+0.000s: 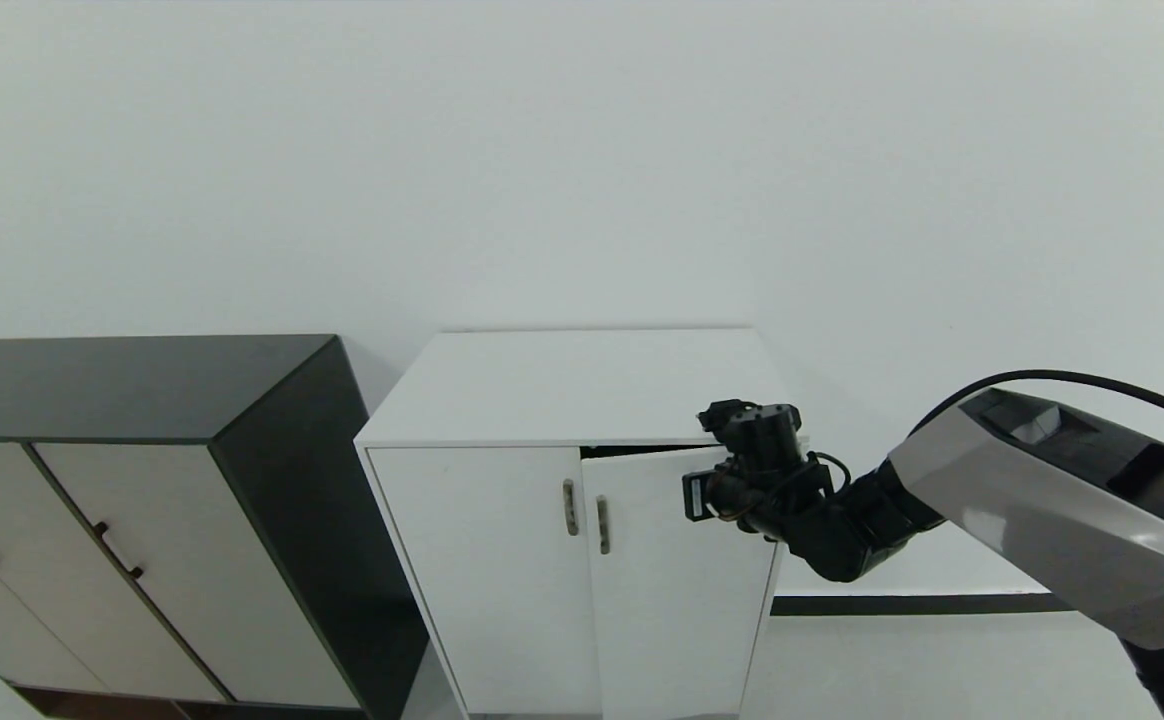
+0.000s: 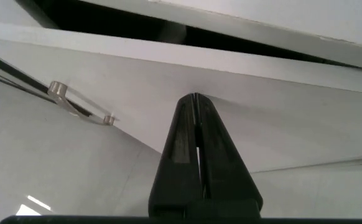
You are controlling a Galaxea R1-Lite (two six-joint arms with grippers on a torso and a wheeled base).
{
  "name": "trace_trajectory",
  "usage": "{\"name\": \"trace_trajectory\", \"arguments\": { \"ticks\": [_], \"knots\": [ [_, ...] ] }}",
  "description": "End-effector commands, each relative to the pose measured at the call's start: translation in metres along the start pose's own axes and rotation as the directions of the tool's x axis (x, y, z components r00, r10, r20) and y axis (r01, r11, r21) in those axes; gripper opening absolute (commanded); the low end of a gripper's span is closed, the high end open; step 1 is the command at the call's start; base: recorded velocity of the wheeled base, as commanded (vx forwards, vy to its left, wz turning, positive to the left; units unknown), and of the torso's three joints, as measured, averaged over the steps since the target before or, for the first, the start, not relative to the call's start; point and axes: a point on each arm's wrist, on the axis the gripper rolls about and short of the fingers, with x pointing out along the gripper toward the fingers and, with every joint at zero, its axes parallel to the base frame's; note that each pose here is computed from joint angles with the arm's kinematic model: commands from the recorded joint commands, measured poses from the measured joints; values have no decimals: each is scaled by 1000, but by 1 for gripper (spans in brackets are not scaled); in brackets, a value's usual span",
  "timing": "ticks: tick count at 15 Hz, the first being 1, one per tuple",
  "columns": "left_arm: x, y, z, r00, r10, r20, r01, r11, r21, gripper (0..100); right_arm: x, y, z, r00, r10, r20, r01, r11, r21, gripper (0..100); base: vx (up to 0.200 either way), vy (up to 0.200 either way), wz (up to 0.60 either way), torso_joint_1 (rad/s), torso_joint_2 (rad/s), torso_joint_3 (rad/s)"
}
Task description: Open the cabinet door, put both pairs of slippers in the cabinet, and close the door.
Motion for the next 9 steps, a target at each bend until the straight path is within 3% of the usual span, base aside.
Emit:
{"name": "trace_trajectory", "arguments": {
  "ticks": [1,9],
  "knots": [
    [0,0,0,1000,1,-1,-1,1000,0,0,2,-4,1,1000,-9,1,9,1000,4,0,0,0,0,0,0,0],
    [0,0,0,1000,1,-1,-1,1000,0,0,7,-10,5,1000,-21,15,20,1000,12,0,0,0,0,0,0,0]
  ]
}}
